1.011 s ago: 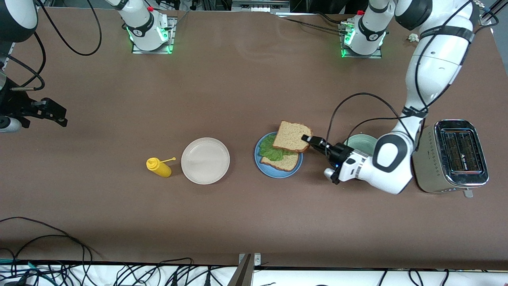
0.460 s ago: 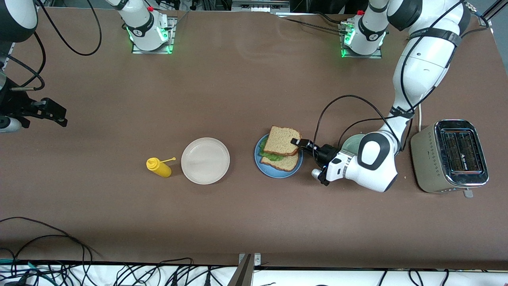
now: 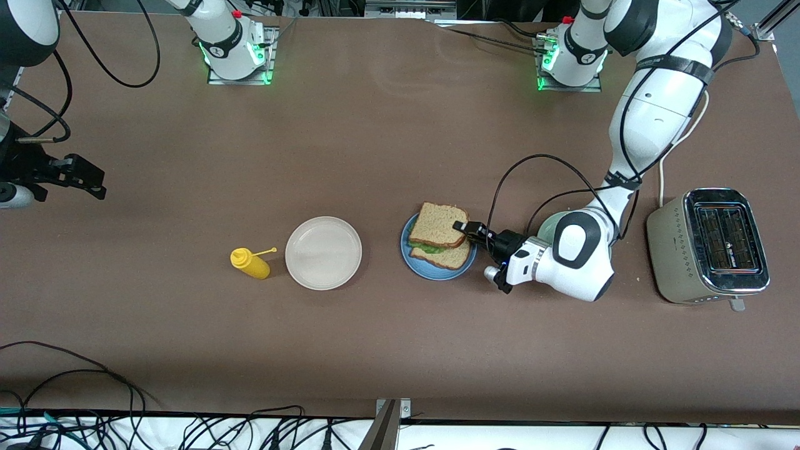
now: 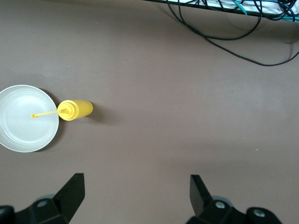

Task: Make sandwich in blue plate with both arms
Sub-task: 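Lay the bread slice on the lettuce and open the left gripper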

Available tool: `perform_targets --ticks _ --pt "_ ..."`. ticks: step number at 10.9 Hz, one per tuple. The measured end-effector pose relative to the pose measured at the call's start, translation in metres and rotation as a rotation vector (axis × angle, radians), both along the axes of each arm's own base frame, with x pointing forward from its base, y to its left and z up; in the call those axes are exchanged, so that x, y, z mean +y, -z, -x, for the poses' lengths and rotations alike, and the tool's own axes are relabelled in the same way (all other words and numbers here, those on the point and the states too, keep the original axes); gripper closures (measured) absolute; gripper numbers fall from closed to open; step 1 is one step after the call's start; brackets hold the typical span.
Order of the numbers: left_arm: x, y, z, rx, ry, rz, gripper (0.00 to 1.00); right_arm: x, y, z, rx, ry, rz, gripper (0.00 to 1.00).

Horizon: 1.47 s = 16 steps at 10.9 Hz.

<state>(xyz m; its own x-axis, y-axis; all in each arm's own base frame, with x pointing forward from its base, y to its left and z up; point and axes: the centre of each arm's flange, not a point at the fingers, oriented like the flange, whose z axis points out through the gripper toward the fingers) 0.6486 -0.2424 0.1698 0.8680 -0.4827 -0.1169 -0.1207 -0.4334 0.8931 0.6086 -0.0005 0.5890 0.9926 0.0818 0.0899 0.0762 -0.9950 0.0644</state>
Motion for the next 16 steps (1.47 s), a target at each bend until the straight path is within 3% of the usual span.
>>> perform_targets --ticks 1,4,7,10,12,16 --pt "0.0 -0.001 -0.001 -0.011 0.003 0.005 0.78 0.0 0.0 0.0 0.0 0.0 0.0 0.0" --pt "0.008 -0.003 -0.007 -0.05 0.01 0.009 0.37 0.0 0.0 0.0 0.0 0.0 0.0 0.0" --pt "0.015 -0.01 -0.012 -0.105 0.058 -0.043 0.0 0.0 0.0 0.0 0.0 0.0 0.0 0.0" --pt "0.028 -0.048 -0.023 -0.218 0.137 -0.151 0.0 0.0 0.0 0.0 0.0 0.0 0.0 0.0" --pt "0.037 -0.084 -0.029 -0.244 0.128 -0.245 0.0 0.0 0.0 0.0 0.0 0.0 0.0 0.0" --pt "0.04 -0.174 -0.029 -0.304 0.084 -0.549 0.0 0.0 0.0 0.0 0.0 0.0 0.0 0.0"
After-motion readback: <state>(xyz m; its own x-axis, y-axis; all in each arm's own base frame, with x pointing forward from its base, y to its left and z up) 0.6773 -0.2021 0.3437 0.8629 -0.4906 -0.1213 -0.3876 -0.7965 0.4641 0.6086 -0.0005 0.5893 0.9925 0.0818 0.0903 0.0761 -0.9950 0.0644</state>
